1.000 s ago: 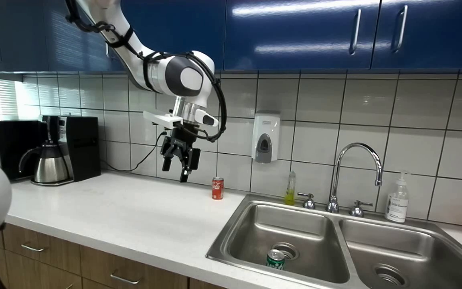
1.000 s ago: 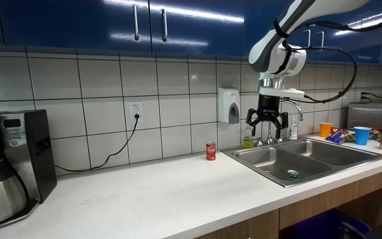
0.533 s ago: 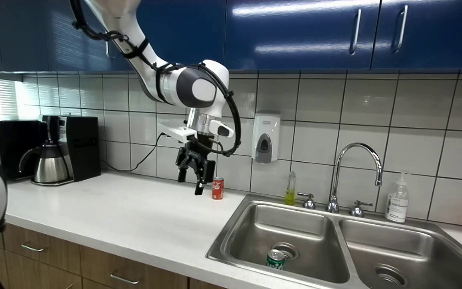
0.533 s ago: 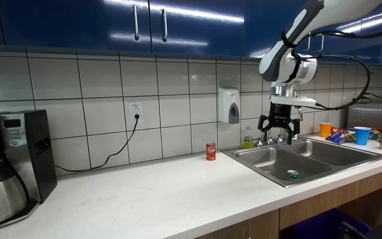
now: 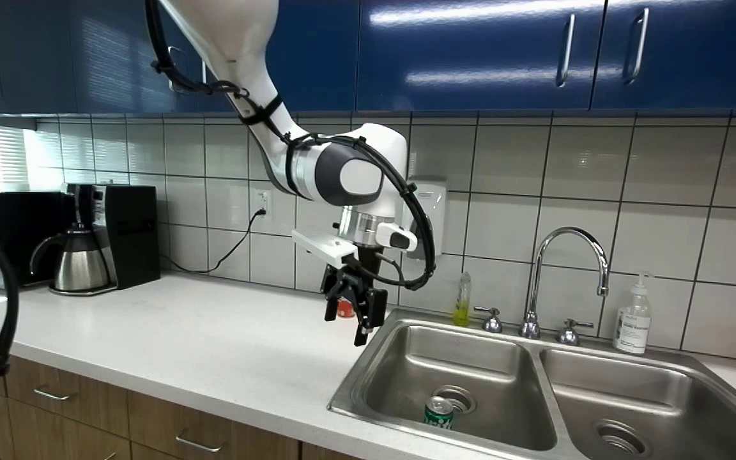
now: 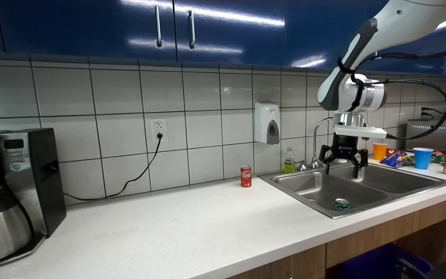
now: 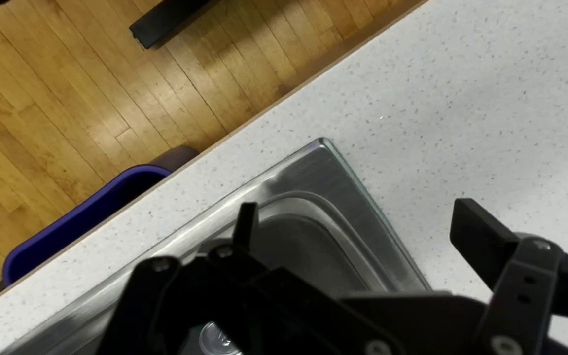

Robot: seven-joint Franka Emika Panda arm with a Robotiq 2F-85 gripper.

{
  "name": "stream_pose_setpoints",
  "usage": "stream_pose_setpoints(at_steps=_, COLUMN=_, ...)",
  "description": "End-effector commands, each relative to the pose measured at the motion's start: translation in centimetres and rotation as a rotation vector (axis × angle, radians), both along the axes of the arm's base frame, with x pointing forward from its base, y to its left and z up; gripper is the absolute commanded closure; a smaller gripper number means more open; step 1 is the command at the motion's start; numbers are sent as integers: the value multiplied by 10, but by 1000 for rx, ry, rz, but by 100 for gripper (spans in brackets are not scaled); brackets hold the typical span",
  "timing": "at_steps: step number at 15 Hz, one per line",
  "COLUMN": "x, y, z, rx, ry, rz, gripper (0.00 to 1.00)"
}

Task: Remove the green can from the sink and put it on the counter

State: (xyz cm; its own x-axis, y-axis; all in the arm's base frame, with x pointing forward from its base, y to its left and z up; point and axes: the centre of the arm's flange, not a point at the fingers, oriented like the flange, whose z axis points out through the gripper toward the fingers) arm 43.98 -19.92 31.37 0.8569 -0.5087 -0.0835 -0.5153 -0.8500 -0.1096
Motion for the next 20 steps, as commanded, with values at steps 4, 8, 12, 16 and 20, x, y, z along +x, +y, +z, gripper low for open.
stream_pose_setpoints(at_steps=4, x=28, y=-40, z=-37, rx=-51, ry=-20, rz=-10, gripper=0)
stream_pose_setpoints(at_steps=8, x=47, y=-56, z=-57, rx=-69, ry=-14, rz=-27, gripper=0)
stream_pose_setpoints(at_steps=12, x=65, y=-78, z=-67, rx=-86, ry=-11, rz=-49, gripper=0)
stream_pose_setpoints(at_steps=16, x=81, y=-96, z=-72, rx=-102, ry=-21, rz=-66, gripper=0)
stream_pose_setpoints(at_steps=20, x=87, y=-114, z=-82, rx=-107, ry=-23, rz=-89, gripper=0)
